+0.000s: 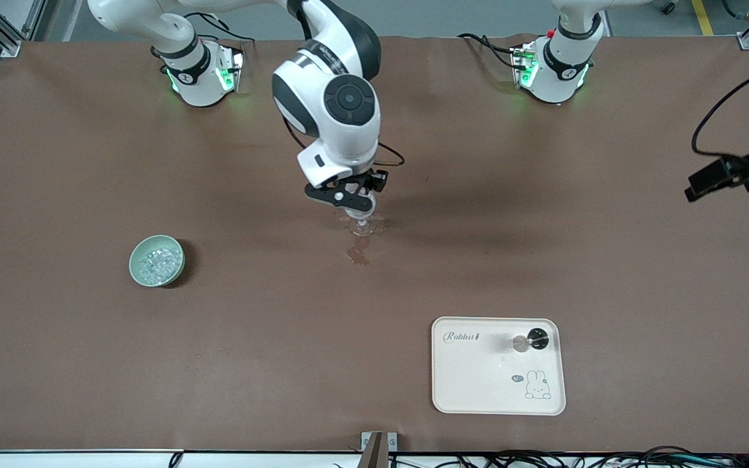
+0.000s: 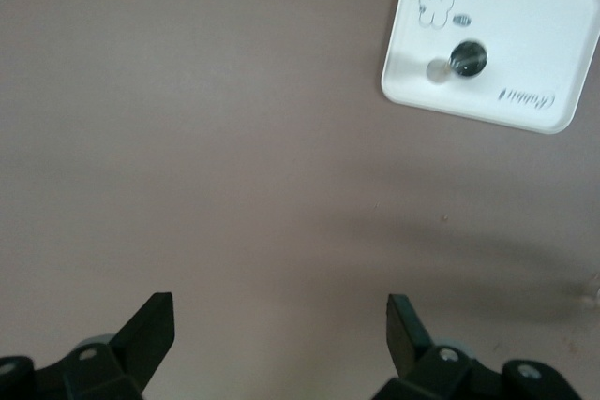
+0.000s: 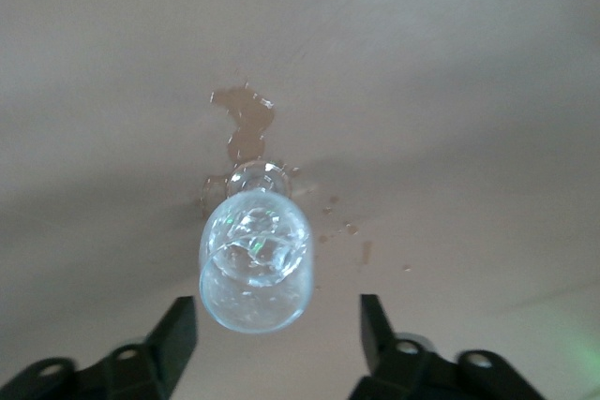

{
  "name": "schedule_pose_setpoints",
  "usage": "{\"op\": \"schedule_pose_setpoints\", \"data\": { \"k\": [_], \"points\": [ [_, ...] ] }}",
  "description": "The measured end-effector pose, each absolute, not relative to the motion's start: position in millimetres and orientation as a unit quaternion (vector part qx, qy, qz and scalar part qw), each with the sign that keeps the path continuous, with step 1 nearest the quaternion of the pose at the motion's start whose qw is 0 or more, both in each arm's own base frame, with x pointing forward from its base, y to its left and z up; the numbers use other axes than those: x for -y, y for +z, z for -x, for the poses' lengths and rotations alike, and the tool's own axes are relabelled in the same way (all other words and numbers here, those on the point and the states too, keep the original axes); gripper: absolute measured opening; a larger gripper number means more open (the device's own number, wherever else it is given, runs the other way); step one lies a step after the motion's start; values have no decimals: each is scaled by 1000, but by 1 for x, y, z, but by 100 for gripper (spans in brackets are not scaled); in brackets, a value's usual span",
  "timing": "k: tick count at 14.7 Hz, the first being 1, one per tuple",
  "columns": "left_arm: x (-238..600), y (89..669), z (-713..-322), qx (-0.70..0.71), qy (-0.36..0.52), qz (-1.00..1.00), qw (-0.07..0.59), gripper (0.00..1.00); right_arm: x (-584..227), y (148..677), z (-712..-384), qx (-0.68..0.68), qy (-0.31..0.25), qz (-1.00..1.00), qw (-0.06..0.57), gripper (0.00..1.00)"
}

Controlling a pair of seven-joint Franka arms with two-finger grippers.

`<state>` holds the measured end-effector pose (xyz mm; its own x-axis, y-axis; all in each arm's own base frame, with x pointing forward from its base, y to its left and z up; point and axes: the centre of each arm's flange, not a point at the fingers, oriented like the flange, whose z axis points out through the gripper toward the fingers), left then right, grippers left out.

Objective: Pour wine and add ice with both arms

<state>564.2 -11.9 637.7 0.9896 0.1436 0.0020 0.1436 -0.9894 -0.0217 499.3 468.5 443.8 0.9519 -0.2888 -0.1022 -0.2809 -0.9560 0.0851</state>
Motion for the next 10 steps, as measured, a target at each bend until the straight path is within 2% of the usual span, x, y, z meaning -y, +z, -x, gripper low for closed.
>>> {"op": "schedule_pose_setpoints", "data": {
  "k": [1, 2, 6, 10],
  "points": [
    [11, 642, -556, 69, -1, 998, 12, 100, -452, 471, -509, 154, -48, -987, 25, 97],
    [12, 645, -549, 67, 0, 998, 13, 100, -431, 503, -520, 159, -33, -987, 12, 100],
    [19, 640, -529, 61, 9, 998, 16, 100, -293, 617, -557, 146, 29, -989, -15, 100],
    [40, 642, -514, 44, 0, 999, 18, 100, -120, 657, -583, 116, 30, -993, 8, 100]
  ]
}}
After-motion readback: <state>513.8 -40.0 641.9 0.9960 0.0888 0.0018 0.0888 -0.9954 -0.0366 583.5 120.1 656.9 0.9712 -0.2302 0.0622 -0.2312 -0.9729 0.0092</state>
